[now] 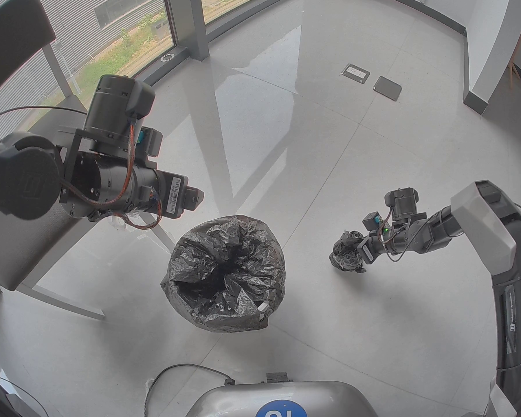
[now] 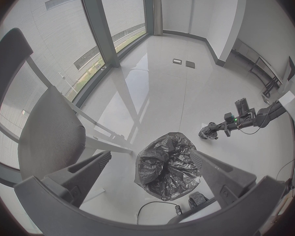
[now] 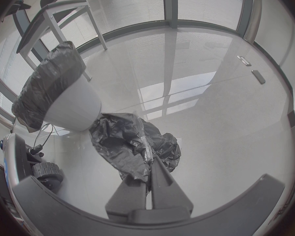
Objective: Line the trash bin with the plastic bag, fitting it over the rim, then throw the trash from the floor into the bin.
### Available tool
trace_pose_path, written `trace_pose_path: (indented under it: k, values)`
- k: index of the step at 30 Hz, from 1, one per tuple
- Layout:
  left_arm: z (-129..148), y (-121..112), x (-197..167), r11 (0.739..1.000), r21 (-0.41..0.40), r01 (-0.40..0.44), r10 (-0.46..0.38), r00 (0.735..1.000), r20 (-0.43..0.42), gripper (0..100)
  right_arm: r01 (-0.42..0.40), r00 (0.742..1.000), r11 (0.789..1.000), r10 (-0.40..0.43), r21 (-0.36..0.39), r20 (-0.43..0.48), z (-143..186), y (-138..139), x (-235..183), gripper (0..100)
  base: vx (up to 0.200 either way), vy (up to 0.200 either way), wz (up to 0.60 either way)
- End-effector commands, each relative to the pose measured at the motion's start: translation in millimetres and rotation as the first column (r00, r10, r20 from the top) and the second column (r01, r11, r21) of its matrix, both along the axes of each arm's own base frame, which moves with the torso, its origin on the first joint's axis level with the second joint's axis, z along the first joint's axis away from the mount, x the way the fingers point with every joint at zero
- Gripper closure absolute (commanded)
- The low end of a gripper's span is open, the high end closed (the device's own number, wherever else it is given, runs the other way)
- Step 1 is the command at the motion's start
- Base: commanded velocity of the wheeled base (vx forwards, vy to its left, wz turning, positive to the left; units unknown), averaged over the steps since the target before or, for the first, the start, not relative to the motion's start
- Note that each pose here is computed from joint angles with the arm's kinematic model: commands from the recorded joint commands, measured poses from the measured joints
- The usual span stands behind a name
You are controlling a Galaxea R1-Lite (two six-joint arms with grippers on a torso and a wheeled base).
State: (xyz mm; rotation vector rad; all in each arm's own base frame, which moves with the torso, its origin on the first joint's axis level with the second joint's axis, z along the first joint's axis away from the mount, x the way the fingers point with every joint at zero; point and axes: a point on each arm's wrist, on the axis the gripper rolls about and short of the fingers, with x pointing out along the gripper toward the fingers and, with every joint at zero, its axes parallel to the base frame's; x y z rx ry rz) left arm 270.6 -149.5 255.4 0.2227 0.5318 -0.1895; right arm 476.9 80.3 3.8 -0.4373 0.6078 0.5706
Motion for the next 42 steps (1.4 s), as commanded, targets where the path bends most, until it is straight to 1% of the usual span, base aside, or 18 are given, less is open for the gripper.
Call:
trace_pose_path:
  k: [1,5,6,7,10,12,15,17,21,24,26,27,28,29,31,35,39,42]
  values:
    - [-8,1,-1,1.000,0.007,-0.006,0.006,1.000,-0.026,0,-0.020,0.994,1.000,0.020,-0.004,0.106,76,-3,-32,100,0.000,0.000,0.00]
    - [-21,6,0,0.999,0.037,-0.019,0.021,0.998,-0.064,0,-0.070,0.981,0.998,0.070,-0.008,0.178,123,10,-64,100,0.000,0.000,0.00]
    - [-21,7,0,0.999,0.038,-0.020,0.023,0.998,-0.065,0,-0.072,0.980,0.997,0.072,-0.007,0.183,125,10,-65,100,0.000,0.000,0.00]
    - [-25,9,1,0.999,0.047,-0.029,0.032,0.996,-0.078,0,-0.096,0.971,0.995,0.094,-0.002,0.220,145,17,-80,100,0.000,0.000,0.00]
    - [-31,13,1,0.998,0.057,-0.040,0.045,0.994,-0.097,0,-0.151,0.951,0.988,0.141,0.016,0.276,174,34,-104,100,0.000,0.000,0.00]
    - [-34,14,0,0.997,0.063,-0.041,0.047,0.993,-0.106,0,-0.245,0.927,0.969,0.221,0.043,0.304,191,56,-126,100,0.000,0.000,0.00]
    - [-37,15,-1,0.997,0.064,-0.044,0.051,0.992,-0.117,0,-0.320,0.905,0.945,0.284,0.067,0.316,200,79,-147,100,0.000,0.000,0.00]
    - [-42,17,-2,0.996,0.074,-0.047,0.057,0.990,-0.131,0,-0.373,0.890,0.923,0.326,0.097,0.317,205,98,-162,100,0.000,0.000,0.00]
    - [-50,25,-2,0.993,0.099,-0.067,0.082,0.985,-0.154,0,-0.449,0.867,0.883,0.392,0.138,0.309,208,127,-183,100,0.000,0.000,0.00]
    - [-52,30,-2,0.991,0.103,-0.081,0.097,0.982,-0.162,0,-0.493,0.849,0.857,0.436,0.151,0.299,206,140,-193,100,0.000,0.000,0.00]
    - [-52,33,-1,0.990,0.105,-0.092,0.109,0.981,-0.163,0,-0.532,0.832,0.833,0.479,0.154,0.280,199,150,-200,100,0.000,0.000,0.00]
    - [-52,33,-1,0.990,0.105,-0.092,0.109,0.981,-0.163,0,-0.532,0.832,0.833,0.479,0.154,0.280,199,150,-200,100,0.000,0.000,0.00]
    - [-50,33,-2,0.991,0.101,-0.092,0.107,0.982,-0.155,0,-0.544,0.826,0.825,0.494,0.155,0.271,196,155,-202,100,0.000,0.000,0.00]
    - [-49,33,-2,0.991,0.100,-0.091,0.105,0.983,-0.151,0,-0.547,0.825,0.823,0.498,0.154,0.267,193,158,-201,100,0.000,0.000,0.00]
    - [-48,33,-3,0.991,0.098,-0.091,0.105,0.983,-0.149,0,-0.547,0.825,0.823,0.499,0.154,0.264,192,159,-200,100,0.000,0.000,0.00]
    - [-46,32,0,0.992,0.095,-0.081,0.092,0.989,-0.113,0,-0.570,0.816,0.805,0.531,0.166,0.228,171,171,-190,100,0.000,0.000,0.00]
    - [-45,32,0,0.993,0.091,-0.080,0.090,0.990,-0.107,0,-0.565,0.823,0.806,0.532,0.178,0.200,156,179,-180,100,0.000,0.000,0.00]
    - [-42,31,1,0.993,0.082,-0.080,0.087,0.992,-0.091,0,-0.545,0.838,0.814,0.522,0.200,0.159,134,189,-167,100,0.000,0.000,0.00]
